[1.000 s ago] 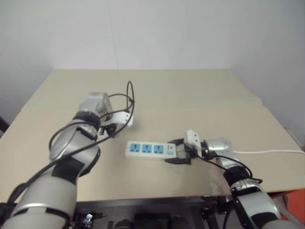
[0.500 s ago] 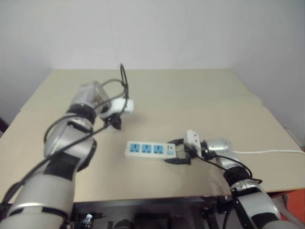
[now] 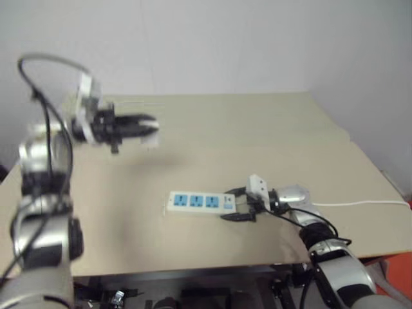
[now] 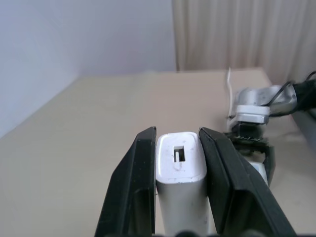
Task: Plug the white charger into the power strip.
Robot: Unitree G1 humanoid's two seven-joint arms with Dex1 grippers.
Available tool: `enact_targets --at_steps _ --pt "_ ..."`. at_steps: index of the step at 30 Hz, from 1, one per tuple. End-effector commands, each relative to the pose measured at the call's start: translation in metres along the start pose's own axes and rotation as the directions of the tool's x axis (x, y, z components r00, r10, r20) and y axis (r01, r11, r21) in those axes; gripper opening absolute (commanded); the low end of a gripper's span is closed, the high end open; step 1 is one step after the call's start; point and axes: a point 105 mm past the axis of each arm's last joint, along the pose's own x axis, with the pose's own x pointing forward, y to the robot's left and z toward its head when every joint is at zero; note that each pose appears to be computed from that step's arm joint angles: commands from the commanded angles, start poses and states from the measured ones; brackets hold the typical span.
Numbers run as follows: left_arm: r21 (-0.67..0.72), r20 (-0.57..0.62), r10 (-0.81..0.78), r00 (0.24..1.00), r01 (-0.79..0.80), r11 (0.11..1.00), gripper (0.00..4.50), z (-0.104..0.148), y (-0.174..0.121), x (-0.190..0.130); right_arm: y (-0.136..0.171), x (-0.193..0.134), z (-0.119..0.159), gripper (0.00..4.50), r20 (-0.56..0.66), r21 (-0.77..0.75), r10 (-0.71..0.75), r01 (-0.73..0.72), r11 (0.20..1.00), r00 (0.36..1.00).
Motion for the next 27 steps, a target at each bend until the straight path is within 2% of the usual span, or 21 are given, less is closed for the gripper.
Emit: enact_targets --at_steps 1,4,9,17,22,27 --pt "0.013 0.139 0.003 0.990 -0.005 1.000 1.04 0.012 -0.021 0.007 0.007 0.003 -0.012 3.42 -0.041 0.025 0.038 -0.037 0.999 0.998" --pt "-0.077 0.193 0.044 0.980 -0.030 0.997 1.04 -0.010 -0.030 0.017 0.005 0.003 -0.012 3.42 -0.031 0.039 0.033 -0.032 0.999 0.999" --pt "-0.198 0.259 -0.029 0.965 0.082 0.977 1.04 -0.022 -0.035 0.028 0.006 0.005 -0.015 3.42 -0.039 0.039 0.035 -0.034 0.999 0.999" --pt "-0.209 0.304 -0.179 0.936 0.249 0.946 1.04 -0.043 -0.036 0.061 0.007 0.009 -0.015 3.42 -0.030 0.043 0.044 -0.043 0.998 0.999" --pt "-0.178 0.229 -0.291 0.929 0.334 0.925 1.04 -0.065 -0.042 0.089 0.008 0.013 -0.015 3.42 -0.028 0.047 0.052 -0.051 0.998 0.998" --pt "-0.132 0.195 -0.316 0.928 0.345 0.929 1.04 -0.069 -0.039 0.109 0.010 0.013 -0.015 3.42 -0.030 0.043 0.059 -0.057 0.997 0.998"
